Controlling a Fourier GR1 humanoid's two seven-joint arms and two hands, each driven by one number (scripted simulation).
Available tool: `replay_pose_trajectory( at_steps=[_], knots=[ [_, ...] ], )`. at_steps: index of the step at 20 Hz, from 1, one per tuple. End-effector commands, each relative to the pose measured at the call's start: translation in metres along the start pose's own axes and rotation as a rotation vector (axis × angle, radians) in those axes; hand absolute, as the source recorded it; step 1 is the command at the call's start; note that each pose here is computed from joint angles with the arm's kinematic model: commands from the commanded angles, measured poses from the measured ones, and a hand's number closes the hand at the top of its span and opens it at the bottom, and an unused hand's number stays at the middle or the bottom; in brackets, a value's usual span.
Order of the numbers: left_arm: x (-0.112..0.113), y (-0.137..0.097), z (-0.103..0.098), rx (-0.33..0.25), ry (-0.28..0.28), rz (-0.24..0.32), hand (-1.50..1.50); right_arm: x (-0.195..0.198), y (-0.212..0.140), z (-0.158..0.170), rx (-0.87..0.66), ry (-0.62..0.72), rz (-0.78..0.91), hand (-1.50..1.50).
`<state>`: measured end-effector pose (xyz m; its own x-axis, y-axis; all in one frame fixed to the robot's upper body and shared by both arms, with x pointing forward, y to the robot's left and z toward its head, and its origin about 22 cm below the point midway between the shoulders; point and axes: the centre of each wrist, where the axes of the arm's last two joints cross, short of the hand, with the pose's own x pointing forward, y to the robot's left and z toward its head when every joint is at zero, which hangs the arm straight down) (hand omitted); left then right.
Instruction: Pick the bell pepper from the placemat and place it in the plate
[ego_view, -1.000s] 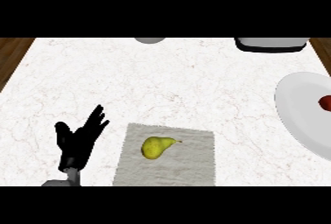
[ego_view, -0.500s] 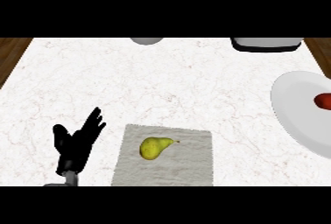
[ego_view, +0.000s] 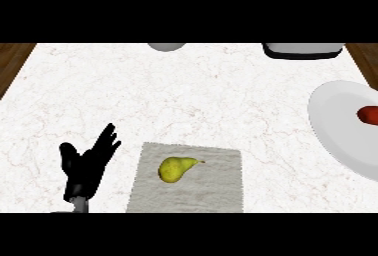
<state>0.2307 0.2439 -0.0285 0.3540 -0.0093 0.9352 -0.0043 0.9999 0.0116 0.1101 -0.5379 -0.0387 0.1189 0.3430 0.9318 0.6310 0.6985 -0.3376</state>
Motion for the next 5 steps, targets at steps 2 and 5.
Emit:
replay_pose_trajectory(
  at_steps=[2,5],
  knots=[
    [-0.002,0.006,-0.002,0.001,0.035,0.007,0.0,0.006,-0.013,0.022,-0.004,0.021,0.031,-1.5],
    [-0.026,-0.015,-0.002,-0.012,0.033,0.007,0.0,0.012,-0.016,0.03,0.011,0.007,0.039,-1.5]
  ],
)
